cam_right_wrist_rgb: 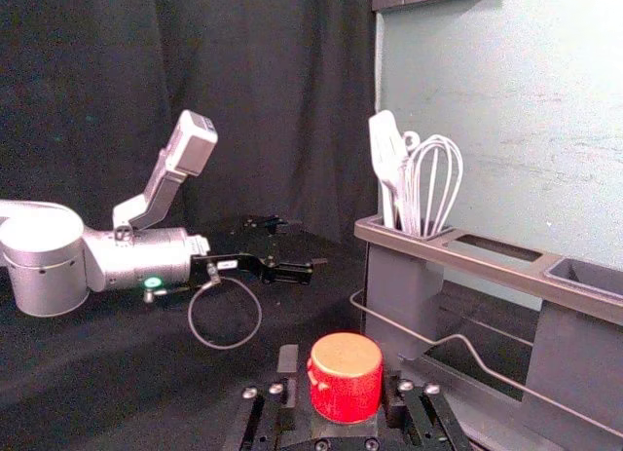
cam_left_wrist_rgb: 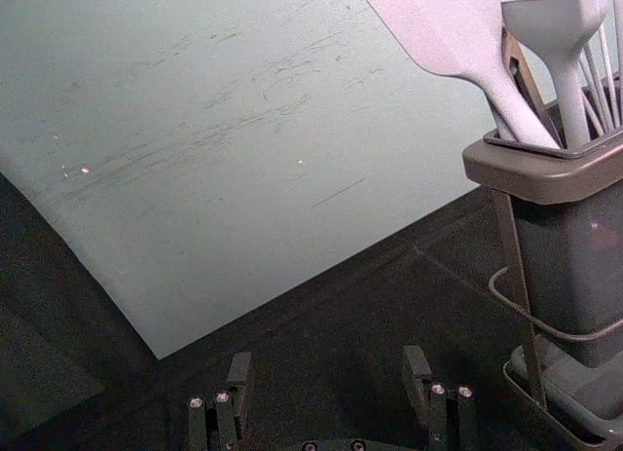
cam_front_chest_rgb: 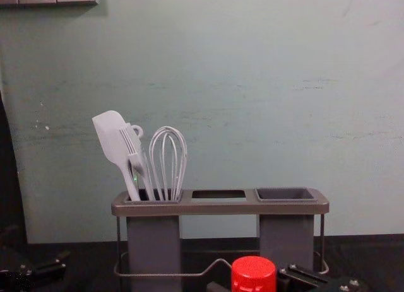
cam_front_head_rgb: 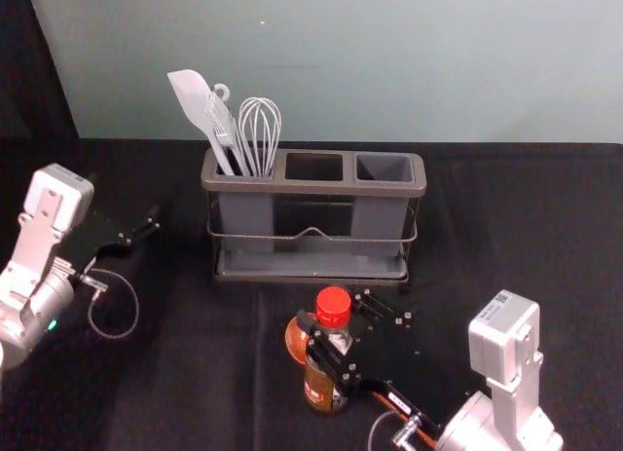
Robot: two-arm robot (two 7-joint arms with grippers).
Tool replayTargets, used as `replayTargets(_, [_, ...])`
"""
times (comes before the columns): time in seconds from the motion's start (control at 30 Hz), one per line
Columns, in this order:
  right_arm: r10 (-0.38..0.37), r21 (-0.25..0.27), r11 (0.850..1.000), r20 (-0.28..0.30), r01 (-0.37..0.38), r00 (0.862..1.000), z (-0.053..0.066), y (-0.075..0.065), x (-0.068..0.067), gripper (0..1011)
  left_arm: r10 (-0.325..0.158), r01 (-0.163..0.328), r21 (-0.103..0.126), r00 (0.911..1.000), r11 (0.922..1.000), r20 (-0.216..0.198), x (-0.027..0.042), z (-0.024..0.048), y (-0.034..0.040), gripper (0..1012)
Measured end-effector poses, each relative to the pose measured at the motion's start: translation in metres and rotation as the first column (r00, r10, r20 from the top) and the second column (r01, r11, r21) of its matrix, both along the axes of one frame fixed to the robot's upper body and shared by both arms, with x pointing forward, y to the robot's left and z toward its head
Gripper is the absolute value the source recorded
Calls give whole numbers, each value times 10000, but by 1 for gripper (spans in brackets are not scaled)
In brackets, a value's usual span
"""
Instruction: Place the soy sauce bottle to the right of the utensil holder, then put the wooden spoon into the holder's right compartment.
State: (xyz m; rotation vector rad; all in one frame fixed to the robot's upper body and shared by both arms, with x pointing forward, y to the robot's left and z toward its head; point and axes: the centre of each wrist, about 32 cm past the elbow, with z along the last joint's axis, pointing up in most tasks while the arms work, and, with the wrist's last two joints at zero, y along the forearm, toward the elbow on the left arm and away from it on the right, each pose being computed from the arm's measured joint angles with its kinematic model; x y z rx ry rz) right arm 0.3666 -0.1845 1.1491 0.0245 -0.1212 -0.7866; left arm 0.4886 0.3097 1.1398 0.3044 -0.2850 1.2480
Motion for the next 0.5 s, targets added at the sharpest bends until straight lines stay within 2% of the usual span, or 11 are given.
replayTargets(0.03, [0,0,10000,0,0,10000,0,0,0,536,0,0,1,10000,10000,0,0,0,0,1000])
replayTargets(0.07, [-25,-3,10000,13,25,10000,-4,3,-6,462,0,0,1,10000,10000,0,0,0,0,1000])
replayTargets(0.13, [-61,19,10000,12,61,10000,-8,5,-14,406,0,0,1,10000,10000,0,0,0,0,1000])
replayTargets(0.3, [-84,81,9999,43,83,10000,-4,-1,-29,386,0,0,1,10000,10000,0,0,0,0,1000])
replayTargets(0.5, [-133,375,9992,330,121,9994,85,-57,-81,386,0,0,0,10000,10000,-1,0,0,0,1000])
